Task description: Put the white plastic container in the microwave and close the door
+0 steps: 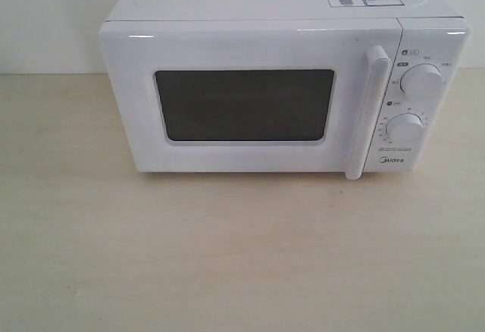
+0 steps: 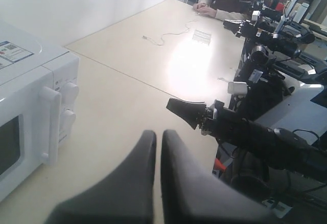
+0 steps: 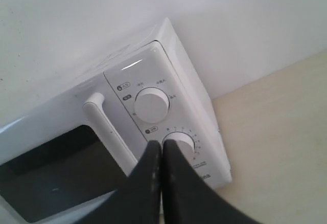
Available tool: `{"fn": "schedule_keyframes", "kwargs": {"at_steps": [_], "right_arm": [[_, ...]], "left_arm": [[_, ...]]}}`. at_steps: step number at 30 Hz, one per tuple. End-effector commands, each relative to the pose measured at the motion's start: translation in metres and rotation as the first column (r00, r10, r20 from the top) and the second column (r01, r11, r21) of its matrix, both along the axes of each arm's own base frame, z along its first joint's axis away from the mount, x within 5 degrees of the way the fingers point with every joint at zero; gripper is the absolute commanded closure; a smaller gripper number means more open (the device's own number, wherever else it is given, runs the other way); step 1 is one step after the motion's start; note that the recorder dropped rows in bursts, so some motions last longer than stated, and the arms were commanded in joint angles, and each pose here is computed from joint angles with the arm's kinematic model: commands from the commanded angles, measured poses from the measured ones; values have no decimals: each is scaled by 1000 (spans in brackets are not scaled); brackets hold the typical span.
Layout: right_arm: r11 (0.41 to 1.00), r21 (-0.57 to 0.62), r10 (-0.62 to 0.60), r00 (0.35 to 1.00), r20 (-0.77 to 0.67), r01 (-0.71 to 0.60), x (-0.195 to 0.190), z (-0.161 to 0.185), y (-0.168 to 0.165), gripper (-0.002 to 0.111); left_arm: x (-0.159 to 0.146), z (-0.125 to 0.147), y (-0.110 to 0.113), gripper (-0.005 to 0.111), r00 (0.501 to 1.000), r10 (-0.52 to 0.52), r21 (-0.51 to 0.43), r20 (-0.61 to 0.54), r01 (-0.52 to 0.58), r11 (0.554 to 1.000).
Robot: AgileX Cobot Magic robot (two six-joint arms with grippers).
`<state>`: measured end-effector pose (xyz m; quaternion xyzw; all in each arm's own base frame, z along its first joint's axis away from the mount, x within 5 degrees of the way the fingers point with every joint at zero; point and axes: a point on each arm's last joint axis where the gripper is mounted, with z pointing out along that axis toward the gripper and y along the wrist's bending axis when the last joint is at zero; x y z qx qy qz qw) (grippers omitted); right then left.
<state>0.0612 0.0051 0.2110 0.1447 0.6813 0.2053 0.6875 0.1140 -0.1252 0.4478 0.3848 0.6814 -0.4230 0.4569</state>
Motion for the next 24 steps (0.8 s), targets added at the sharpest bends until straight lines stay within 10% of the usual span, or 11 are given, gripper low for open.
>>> {"fn": "schedule_keyframes", "kwargs": {"at_steps": [1,24], "right_arm": [[990,136,31,999,-5,-30,-1,-1,2,108],[992,-125,20,1000,-1,-20,-1,-2,2,108]], "left_arm": [[-3,2,0,102,1000,-4,-13,1,4,1000],[-3,2,0,102,1000,-4,-13,1,4,1000]]}}
